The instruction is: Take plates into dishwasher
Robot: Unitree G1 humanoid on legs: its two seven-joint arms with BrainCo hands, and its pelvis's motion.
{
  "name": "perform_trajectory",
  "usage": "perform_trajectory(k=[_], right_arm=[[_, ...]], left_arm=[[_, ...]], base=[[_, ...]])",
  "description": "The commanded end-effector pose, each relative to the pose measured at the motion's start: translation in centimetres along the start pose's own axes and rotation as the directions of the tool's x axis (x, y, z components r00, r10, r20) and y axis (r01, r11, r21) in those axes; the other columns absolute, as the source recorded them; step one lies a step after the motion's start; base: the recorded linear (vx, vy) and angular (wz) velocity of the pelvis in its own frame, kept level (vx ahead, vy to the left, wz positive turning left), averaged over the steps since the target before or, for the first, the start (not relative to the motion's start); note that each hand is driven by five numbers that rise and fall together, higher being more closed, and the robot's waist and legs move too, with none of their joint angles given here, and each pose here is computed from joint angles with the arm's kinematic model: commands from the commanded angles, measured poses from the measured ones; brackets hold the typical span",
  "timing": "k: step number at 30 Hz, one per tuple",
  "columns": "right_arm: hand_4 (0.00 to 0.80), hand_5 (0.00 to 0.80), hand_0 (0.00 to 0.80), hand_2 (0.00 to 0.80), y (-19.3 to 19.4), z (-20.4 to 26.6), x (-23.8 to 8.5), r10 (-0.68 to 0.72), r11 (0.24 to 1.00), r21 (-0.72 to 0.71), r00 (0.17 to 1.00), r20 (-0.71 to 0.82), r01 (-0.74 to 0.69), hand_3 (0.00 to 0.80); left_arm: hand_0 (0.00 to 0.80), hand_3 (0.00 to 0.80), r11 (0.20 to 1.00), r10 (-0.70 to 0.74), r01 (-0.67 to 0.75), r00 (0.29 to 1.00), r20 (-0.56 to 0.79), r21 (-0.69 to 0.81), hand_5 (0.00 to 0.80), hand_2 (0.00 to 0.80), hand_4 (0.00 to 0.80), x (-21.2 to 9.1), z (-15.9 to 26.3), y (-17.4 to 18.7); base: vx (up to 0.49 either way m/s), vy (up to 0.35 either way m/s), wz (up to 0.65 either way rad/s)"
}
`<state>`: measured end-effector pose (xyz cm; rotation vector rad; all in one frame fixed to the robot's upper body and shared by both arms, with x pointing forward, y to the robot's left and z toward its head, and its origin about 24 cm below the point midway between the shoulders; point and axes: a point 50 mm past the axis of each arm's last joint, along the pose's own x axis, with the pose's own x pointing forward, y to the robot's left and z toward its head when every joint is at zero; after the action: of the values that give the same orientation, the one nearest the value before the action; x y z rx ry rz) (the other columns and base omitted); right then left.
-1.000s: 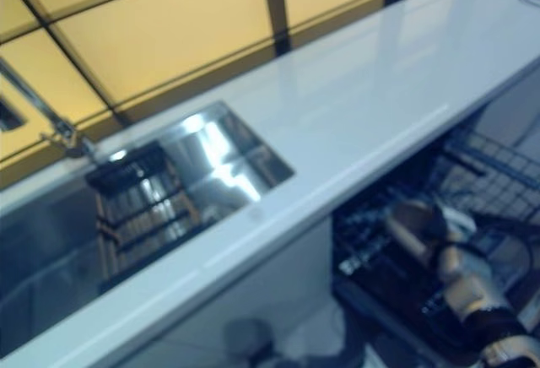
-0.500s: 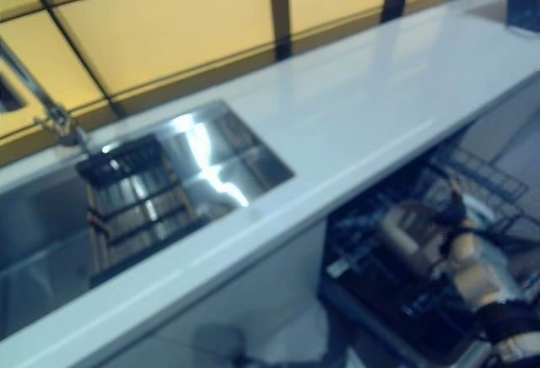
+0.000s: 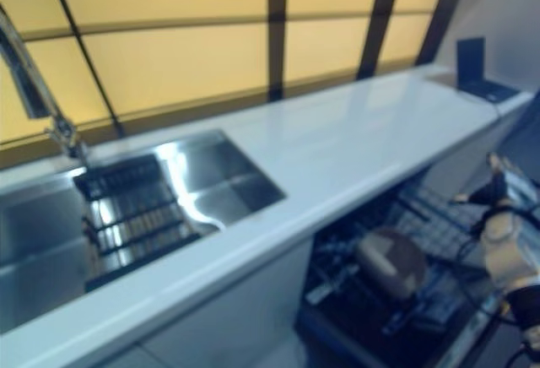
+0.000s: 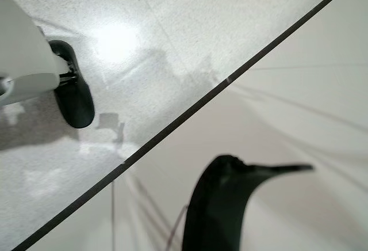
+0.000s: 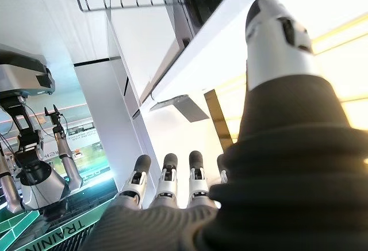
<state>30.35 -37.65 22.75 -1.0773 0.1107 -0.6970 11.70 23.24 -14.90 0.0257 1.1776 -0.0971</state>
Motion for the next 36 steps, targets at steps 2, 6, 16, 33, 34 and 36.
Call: perform_trajectory(k=[2,6,16,33,34,36], right_arm=[[0.0,0.0,0.0,0.0,-4.1,-0.9,0.9,-0.093,0.995,-0.032,0.995,-0.028,0.092,0.0],[0.0,0.0,0.0,0.0,-4.3,-2.8,0.8,-0.087,0.995,-0.052,0.992,-0.09,0.082,0.0],[0.0,0.0,0.0,0.0,-4.4,-8.4,-0.6,-0.064,0.995,-0.092,0.969,-0.24,0.043,0.0],[0.0,0.0,0.0,0.0,1.5,-24.4,-10.8,0.141,0.989,0.092,0.588,-0.797,-0.112,0.0],[0.0,0.0,0.0,0.0,1.5,-24.4,-10.8,0.141,0.989,0.092,0.588,-0.797,-0.112,0.0],[0.0,0.0,0.0,0.0,2.2,-26.1,-13.1,0.17,0.984,0.118,0.514,-0.841,-0.133,0.0]], left_arm=[[0.0,0.0,0.997,0.069,-0.065,0.994,-0.086,0.044,0.0,0.0,0.0,-0.3,-1.0,1.4],[0.0,0.0,0.993,0.112,-0.105,0.986,-0.124,0.062,0.0,0.0,0.0,-0.5,-1.4,2.2],[0.0,0.0,0.978,0.2,-0.187,0.963,-0.18,0.087,0.0,0.0,0.0,-1.1,-2.3,3.7],[0.0,0.0,0.967,0.203,-0.219,0.971,-0.126,-0.127,0.0,0.0,0.0,-0.9,-0.8,4.2],[0.0,0.0,0.967,0.203,-0.219,0.971,-0.126,-0.127,0.0,0.0,0.0,-0.9,-0.8,4.2],[0.0,0.0,0.979,0.172,-0.185,0.976,-0.135,-0.091,0.0,0.0,0.0,-0.8,-0.4,4.0]], base=[[0.023,-0.029,-0.06],[0.01,-0.024,-0.12],[-0.003,-0.046,-0.05],[-0.142,-0.189,0.22],[-0.082,-0.011,0.28],[-0.364,-0.196,0.09]])
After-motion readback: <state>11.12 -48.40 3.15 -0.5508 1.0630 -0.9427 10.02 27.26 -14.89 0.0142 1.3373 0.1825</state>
